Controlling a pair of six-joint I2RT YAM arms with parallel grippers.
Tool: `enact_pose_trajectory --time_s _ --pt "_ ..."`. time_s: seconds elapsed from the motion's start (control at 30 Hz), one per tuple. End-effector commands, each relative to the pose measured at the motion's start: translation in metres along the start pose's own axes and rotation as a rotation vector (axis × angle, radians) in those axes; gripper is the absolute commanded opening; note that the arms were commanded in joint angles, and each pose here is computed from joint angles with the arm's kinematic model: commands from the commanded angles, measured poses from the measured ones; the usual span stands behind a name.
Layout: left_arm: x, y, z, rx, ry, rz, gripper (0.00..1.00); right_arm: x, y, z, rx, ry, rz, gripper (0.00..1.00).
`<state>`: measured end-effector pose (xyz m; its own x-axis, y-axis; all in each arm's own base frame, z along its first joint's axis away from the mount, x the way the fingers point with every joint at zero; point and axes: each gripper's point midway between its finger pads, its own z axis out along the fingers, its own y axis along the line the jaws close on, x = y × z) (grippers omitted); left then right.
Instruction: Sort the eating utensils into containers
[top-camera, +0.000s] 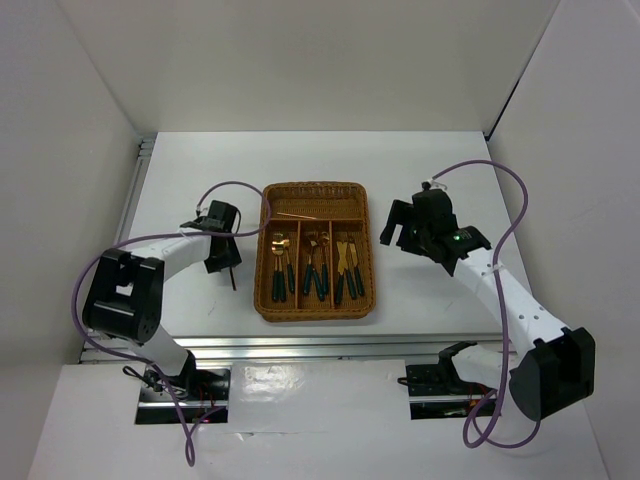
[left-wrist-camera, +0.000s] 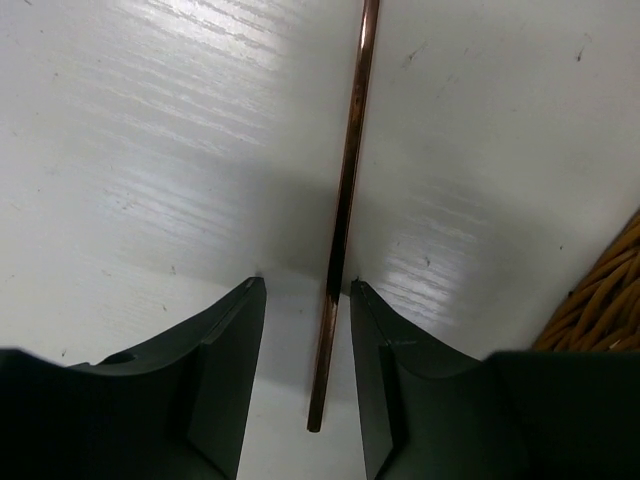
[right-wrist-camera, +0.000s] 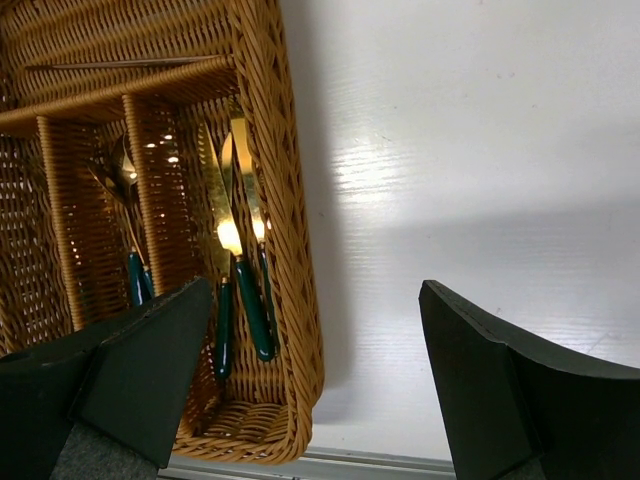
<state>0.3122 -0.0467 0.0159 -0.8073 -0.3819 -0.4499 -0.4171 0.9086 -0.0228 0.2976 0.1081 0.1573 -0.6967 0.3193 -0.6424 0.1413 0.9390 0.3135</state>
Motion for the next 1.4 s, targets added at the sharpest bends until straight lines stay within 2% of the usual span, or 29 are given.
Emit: enact_pose_trajectory --time_s 0.0,0.17,0.57,0.77,0.93,1.07,1.3,1.37 --pt "-0.007 -0.003 0.005 -0.005 -0.004 0.020 0.52 -0.008 -0.001 0.003 0.003 -0.034 -0.006 0.92" --pt "-0.007 -0.005 0.010 -0.008 -0.001 0.021 0.47 -0.008 -0.001 0.003 0.003 -0.034 -0.006 0.92" --pt "0.000 -0.006 0.022 -0.024 0.040 0.033 0.19 -0.010 -0.004 0.004 0.018 -0.044 -0.006 0.92" --pt "-0.002 0.001 0.020 -0.048 0.037 0.027 0.14 -0.008 -0.004 0.006 0.023 -0.036 -0.007 0.92" --pt "-0.017 -0.003 -0.001 -0.025 0.002 0.016 0.12 -0.008 -0.004 0.006 0.023 -0.036 -0.007 0.92" --pt "-0.048 -0.017 -0.039 0.070 -0.092 0.003 0.12 -0.012 -0.004 0.005 0.026 -0.048 -0.006 0.92" --pt "-0.073 -0.044 -0.100 0.204 -0.188 -0.003 0.12 -0.018 -0.005 0.000 0.034 -0.077 0.008 0.92" --pt "-0.079 -0.058 -0.120 0.285 -0.222 -0.001 0.13 -0.020 -0.006 -0.002 0.038 -0.090 0.010 0.92"
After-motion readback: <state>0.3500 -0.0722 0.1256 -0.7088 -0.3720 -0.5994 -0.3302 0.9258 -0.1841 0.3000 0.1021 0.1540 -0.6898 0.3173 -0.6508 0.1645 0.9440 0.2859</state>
